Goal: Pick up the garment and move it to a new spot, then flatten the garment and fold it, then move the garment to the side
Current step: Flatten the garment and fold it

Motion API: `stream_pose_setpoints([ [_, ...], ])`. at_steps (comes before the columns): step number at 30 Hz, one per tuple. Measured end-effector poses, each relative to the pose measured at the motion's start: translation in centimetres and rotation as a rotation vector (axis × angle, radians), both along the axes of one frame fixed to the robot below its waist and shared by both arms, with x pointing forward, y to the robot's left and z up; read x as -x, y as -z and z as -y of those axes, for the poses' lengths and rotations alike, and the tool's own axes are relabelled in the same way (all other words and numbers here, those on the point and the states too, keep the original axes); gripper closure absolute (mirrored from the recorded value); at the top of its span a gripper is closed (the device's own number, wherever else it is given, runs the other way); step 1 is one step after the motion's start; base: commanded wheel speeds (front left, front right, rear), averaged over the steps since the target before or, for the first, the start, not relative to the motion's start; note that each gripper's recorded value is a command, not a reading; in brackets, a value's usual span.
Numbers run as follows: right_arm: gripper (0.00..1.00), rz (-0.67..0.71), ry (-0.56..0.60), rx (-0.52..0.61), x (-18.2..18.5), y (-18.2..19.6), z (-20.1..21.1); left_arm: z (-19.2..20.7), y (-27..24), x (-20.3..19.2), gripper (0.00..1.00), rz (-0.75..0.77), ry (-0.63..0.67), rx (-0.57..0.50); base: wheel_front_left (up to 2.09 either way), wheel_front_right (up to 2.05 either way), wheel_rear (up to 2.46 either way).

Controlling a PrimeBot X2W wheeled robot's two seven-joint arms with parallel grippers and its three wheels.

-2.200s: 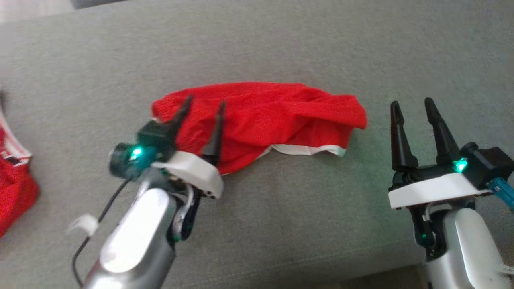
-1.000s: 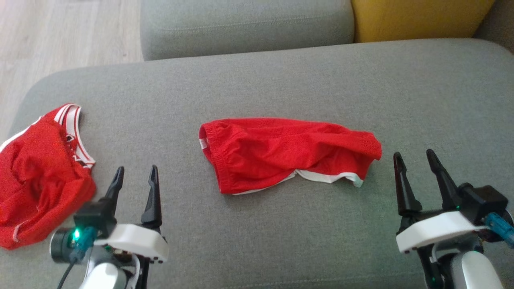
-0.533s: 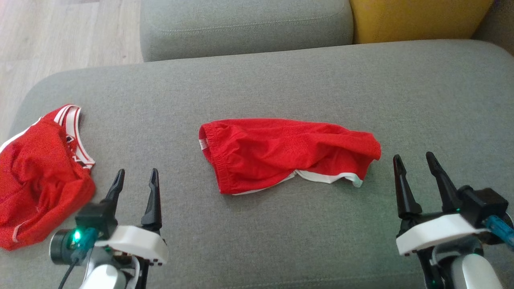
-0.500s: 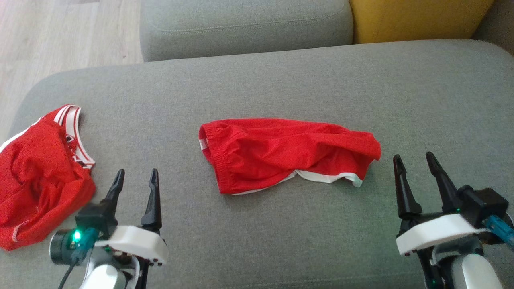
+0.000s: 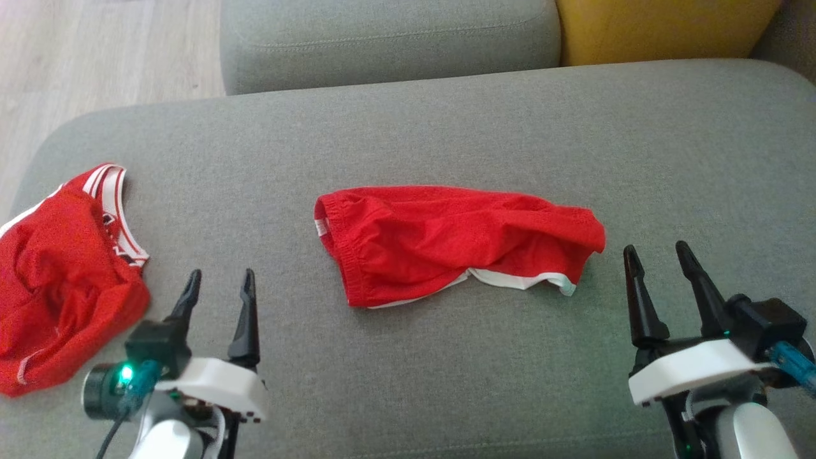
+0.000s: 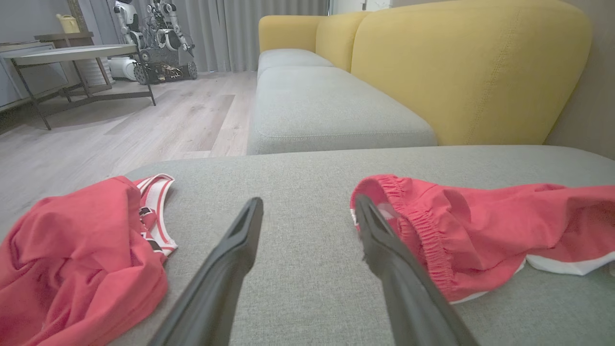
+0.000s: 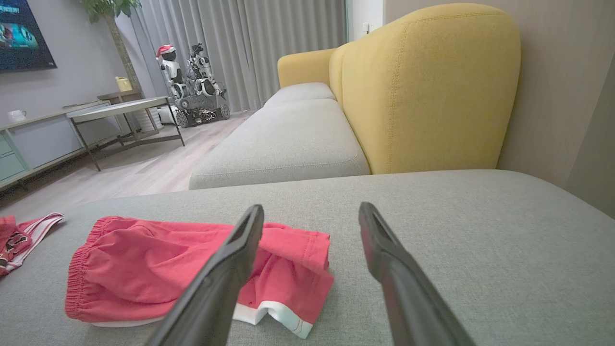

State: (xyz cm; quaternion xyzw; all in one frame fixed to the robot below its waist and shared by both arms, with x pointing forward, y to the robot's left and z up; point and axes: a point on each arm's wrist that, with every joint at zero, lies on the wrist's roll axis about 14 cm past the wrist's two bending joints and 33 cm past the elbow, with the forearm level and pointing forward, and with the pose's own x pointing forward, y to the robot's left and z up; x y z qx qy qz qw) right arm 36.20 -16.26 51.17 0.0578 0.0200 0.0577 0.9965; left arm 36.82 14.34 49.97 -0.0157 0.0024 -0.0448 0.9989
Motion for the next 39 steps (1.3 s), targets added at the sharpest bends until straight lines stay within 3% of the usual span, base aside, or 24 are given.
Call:
stream_pose_setpoints([
  [7,0.00,-0.019,-0.001,0.000,-0.4,0.6,-0.1,3.0,0.7,-0.5,0.00,-0.037,0.124,-0.002,0.00,0.00,0.00],
  [11,0.00,-0.023,-0.002,-0.002,-1.4,0.9,-0.1,6.8,1.2,-2.0,0.00,-0.065,0.261,-0.001,0.00,0.00,0.00],
  [23,0.00,-0.064,0.049,-0.019,-1.7,2.6,1.5,10.6,8.6,-1.9,0.00,-0.361,0.415,0.016,0.00,0.00,0.00],
  [25,0.00,-0.070,0.056,-0.022,-1.7,2.9,1.7,11.5,9.0,-1.5,0.68,-0.388,0.452,0.038,0.00,0.00,0.00],
  [26,0.00,-0.073,0.057,-0.022,-1.7,3.0,1.7,11.9,8.9,-1.4,0.97,-0.394,0.466,0.061,0.00,0.00,0.00],
  [39,0.00,-0.057,0.054,-0.027,-2.6,2.7,1.7,12.6,3.3,-1.9,1.00,-0.245,0.503,0.122,0.00,0.00,0.00],
])
